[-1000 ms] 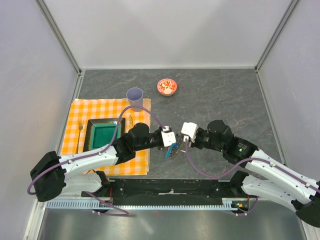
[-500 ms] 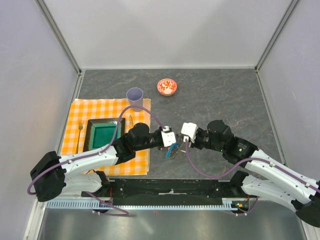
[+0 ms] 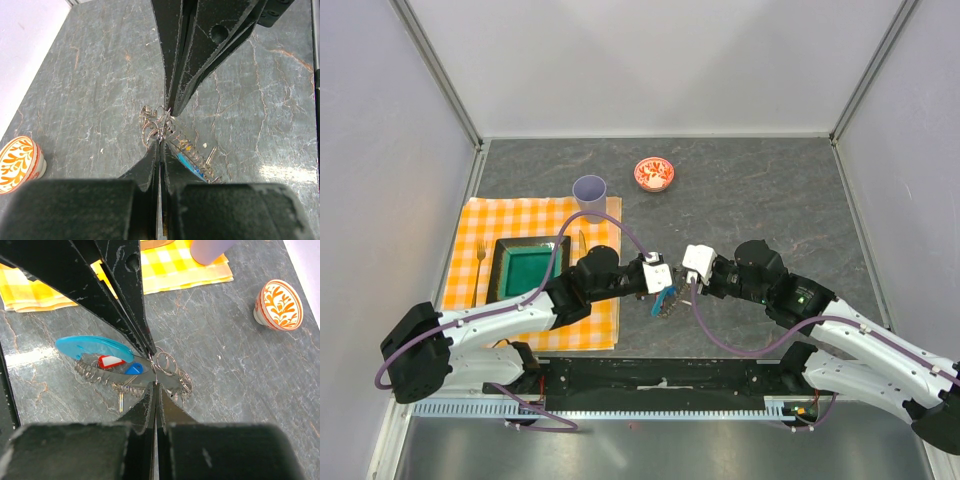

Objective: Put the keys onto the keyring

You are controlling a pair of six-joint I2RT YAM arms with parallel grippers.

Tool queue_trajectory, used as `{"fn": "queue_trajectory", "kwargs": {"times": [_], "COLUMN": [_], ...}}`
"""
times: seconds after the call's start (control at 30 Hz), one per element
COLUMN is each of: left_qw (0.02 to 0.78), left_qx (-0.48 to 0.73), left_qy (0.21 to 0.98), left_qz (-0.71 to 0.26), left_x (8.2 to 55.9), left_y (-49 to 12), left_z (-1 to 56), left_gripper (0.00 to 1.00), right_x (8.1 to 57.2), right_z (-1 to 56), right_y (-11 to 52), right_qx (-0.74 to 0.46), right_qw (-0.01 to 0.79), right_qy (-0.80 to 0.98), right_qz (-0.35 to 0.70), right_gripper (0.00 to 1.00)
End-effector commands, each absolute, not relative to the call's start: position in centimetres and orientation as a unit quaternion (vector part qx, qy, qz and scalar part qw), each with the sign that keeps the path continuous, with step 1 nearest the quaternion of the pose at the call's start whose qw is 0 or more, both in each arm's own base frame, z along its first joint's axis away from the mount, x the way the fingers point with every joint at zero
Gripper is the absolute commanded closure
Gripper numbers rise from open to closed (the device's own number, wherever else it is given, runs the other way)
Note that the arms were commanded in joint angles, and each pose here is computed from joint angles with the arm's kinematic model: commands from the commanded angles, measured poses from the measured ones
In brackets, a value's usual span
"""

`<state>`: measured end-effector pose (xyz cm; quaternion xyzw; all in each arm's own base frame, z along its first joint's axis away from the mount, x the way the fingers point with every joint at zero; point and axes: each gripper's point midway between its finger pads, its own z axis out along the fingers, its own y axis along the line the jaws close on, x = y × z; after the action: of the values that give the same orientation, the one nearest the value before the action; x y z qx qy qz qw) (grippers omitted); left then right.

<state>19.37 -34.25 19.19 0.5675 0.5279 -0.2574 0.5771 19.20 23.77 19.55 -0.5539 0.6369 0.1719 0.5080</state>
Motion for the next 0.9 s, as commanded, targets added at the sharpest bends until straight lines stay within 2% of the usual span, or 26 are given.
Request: {"fn": "queue_trajectory", "kwargs": {"times": [0.0,0.87], "left_qw": [0.612,0.611], "left_qx": [0.550,0.550], "left_qy": [0.503,0.502], "left_qz": [-0.264,-0.269], "left_x": [19.88,19.73], "left_y": [-34.85,-34.98], "left_z": [21.85,21.93], "left_gripper": [0.98,0.98], "right_x": [19.45,18.94], "right_z": [20.30,20.15], "right_y": [23.84,24.25], "right_qx": [-0.549,-0.557], "right_qw": [0.525,0.520], "right_qy": [0.628,0.622], "right_qz": [0.168,0.182], "right_gripper": [1.00,1.00]}}
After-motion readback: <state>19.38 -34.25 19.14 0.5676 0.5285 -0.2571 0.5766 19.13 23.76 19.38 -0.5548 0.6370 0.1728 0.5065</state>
